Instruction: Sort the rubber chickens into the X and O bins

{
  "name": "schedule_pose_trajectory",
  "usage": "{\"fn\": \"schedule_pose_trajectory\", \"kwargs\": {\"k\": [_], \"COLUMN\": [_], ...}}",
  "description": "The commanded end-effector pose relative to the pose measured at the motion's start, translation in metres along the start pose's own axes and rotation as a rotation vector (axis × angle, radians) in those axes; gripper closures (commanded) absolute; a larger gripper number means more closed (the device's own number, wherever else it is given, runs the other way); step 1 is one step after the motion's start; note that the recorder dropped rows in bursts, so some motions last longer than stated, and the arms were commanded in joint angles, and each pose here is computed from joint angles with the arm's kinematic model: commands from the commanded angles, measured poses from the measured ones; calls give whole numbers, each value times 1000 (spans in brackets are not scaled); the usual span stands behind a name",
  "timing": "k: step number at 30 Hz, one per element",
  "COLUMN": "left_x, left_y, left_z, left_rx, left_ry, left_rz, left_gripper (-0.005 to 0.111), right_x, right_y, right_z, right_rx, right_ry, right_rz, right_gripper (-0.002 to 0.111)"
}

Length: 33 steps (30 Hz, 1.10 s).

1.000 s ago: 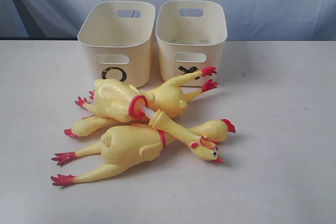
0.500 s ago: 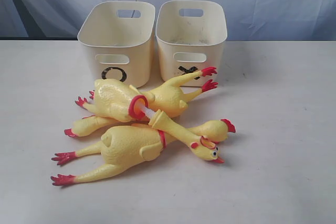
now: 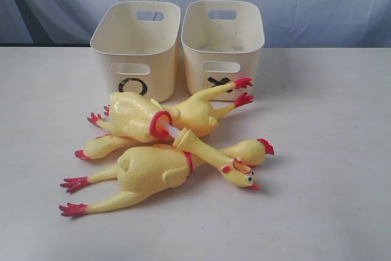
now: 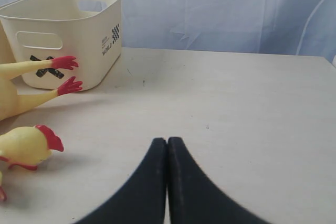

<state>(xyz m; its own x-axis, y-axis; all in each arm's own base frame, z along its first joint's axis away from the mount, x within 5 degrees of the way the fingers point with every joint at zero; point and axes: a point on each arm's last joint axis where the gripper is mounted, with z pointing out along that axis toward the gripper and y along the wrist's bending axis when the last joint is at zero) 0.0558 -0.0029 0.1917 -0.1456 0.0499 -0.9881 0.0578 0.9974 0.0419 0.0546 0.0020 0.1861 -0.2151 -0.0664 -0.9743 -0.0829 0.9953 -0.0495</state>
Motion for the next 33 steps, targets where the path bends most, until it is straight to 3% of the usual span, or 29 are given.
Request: {"fn": "schedule_pose_trajectory", "kwargs": {"k": [1, 18, 23, 30, 33], "left_x": [-1, -5, -14, -30, -31], "left_y": [0, 0, -2, 4, 6], "left_z": [0, -1, -2, -5, -6], "left_rx": [9, 6, 46, 21, 26], "left_ry": [-12, -55, -154, -333, -358], "left_rz": [-4, 4, -280, -357, -475], "left_gripper": [107, 107, 107, 107, 107], "right_x": [0, 0, 0, 0, 0], "right_y": [0, 0, 0, 0, 0], "right_z": [0, 0, 0, 0, 0], "right_rx": [-3, -3, -3, -3, -3], "right_ry": [-9, -9, -9, -9, -9], "right_rz": [0, 0, 0, 0, 0], "right_gripper": [109, 109, 109, 109, 109]}}
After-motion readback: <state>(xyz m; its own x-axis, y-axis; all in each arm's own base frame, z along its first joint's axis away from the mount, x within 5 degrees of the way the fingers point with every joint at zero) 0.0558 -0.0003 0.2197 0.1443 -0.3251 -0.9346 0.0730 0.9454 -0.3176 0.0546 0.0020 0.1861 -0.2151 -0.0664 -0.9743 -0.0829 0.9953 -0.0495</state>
